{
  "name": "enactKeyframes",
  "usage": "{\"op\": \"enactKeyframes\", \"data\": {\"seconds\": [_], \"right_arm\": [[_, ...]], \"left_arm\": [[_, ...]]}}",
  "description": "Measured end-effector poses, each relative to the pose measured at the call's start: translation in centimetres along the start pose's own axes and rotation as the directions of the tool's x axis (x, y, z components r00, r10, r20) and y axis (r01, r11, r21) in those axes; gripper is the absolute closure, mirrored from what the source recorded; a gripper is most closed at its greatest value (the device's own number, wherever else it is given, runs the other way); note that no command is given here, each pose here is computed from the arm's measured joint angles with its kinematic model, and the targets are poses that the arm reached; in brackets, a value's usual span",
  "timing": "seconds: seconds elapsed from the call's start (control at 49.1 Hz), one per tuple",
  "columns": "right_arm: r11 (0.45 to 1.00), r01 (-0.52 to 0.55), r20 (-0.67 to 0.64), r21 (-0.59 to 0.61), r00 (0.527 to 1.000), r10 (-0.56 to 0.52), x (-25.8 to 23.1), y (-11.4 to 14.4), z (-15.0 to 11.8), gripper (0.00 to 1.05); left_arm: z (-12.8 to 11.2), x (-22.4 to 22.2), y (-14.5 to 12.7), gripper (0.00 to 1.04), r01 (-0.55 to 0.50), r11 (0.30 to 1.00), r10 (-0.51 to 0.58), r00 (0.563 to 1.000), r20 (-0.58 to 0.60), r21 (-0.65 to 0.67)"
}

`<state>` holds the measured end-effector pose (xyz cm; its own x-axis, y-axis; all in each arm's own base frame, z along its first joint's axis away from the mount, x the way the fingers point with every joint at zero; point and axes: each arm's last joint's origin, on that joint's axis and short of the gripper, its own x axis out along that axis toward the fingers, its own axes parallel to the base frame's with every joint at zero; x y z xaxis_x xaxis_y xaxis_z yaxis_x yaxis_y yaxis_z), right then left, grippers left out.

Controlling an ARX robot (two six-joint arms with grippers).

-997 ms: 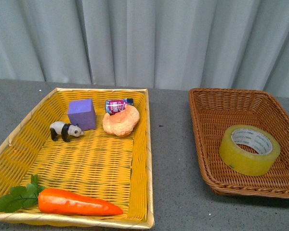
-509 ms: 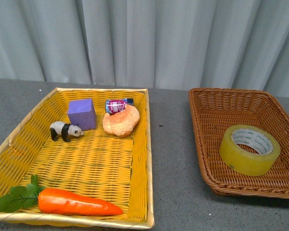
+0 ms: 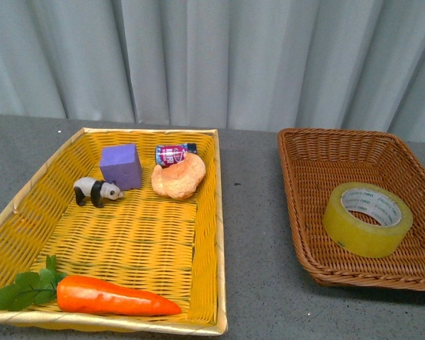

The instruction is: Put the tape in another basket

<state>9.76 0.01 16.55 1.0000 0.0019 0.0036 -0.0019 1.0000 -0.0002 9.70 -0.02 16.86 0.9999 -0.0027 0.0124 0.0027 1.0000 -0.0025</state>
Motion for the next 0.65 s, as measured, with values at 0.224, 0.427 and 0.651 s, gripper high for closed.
{"op": "enactKeyframes", "data": {"seconds": [0.224,0.427,0.651], "right_arm": [[1.000,0.000,0.000,0.000,1.000,0.000,0.00,0.00,0.00,0.09],[1.000,0.000,0.000,0.000,1.000,0.000,0.00,0.00,0.00,0.09],[1.000,0.000,0.000,0.000,1.000,0.000,0.00,0.00,0.00,0.09]], "left_arm": [[0.00,0.00,0.00,0.07,0.000,1.000,0.000,1.000,0.000,0.000],[0.00,0.00,0.00,0.07,0.000,1.000,0.000,1.000,0.000,0.000],[0.00,0.00,0.00,0.07,0.000,1.000,0.000,1.000,0.000,0.000]]}}
